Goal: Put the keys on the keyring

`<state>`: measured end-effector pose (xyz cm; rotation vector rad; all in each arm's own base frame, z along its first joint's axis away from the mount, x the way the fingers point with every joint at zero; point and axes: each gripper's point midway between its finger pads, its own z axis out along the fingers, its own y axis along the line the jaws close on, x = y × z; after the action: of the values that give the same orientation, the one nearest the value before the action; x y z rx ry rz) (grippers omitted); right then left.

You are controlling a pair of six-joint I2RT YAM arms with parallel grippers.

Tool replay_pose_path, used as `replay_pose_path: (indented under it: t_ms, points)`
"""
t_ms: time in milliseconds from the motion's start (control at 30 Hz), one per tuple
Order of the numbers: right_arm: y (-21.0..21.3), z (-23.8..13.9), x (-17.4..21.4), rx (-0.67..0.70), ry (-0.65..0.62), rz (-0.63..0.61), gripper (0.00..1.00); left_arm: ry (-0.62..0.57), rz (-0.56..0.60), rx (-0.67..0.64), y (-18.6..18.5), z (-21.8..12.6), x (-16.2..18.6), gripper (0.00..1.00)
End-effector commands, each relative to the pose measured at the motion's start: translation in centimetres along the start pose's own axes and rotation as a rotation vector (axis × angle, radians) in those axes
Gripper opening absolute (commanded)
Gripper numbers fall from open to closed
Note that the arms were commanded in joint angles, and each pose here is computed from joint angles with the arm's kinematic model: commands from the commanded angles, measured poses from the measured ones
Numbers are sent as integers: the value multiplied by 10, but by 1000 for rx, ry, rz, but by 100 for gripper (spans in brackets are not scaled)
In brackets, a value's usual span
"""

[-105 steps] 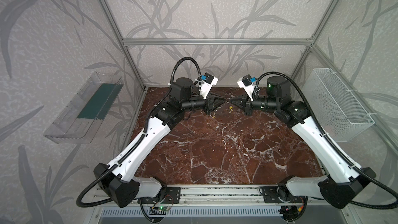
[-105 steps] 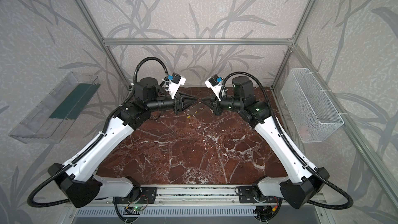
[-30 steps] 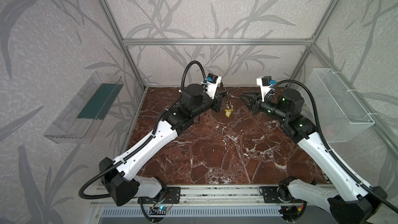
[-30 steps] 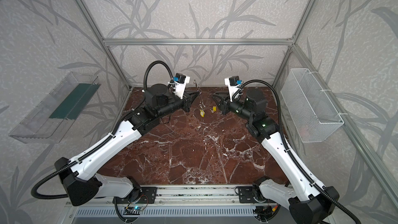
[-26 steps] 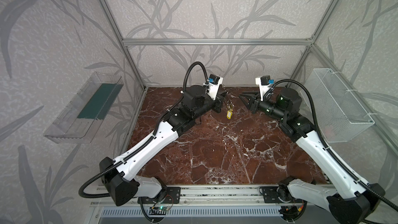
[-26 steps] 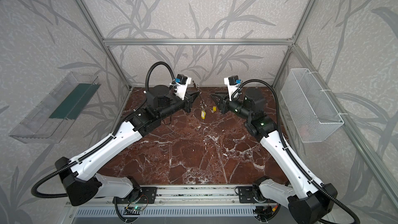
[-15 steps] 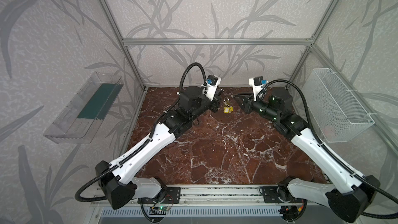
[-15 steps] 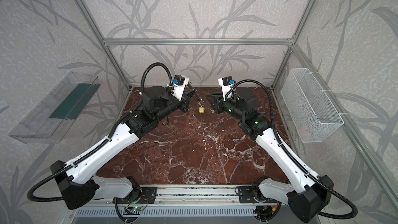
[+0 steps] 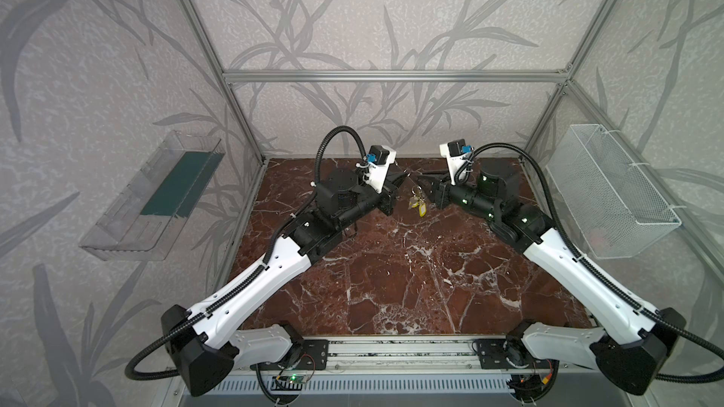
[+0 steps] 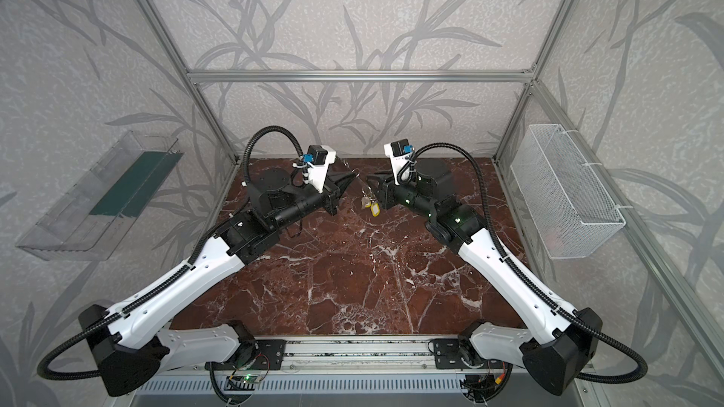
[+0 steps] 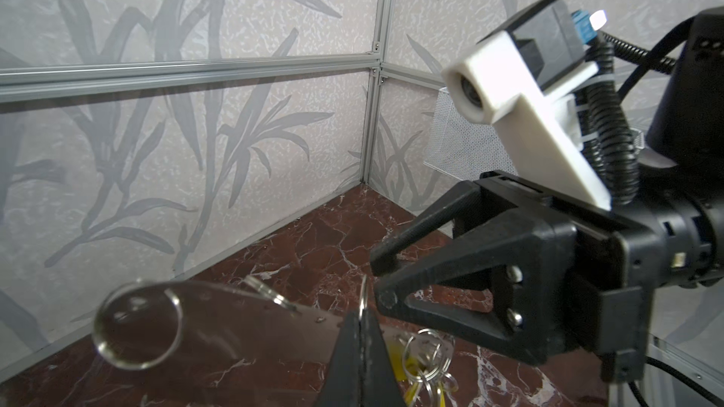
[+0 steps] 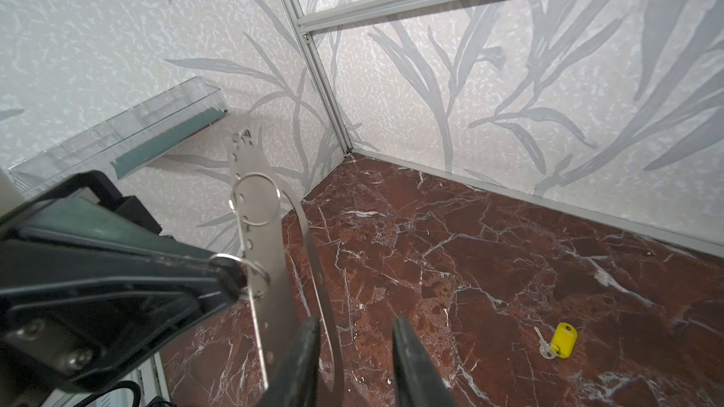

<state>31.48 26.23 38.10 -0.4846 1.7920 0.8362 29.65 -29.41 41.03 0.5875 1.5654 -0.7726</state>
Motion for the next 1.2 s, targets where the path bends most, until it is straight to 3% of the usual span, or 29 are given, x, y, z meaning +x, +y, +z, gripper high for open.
replay_pose_path:
  t_ms: [0, 467, 900, 1167]
  points:
    - [16, -18, -2, -62, 11, -48, 33, -113, -108, 81, -13, -5, -24, 0]
    - [23, -26, 14, -115, 31, -47, 34, -145, -288, 170, -21, 16, -26, 0]
    - [21, -35, 17, -101, 27, -46, 36, -121, -316, 208, -27, 14, -23, 0]
    - [9, -53, -14, -178, -55, 63, 39, -80, -299, 193, -26, 12, -18, 0]
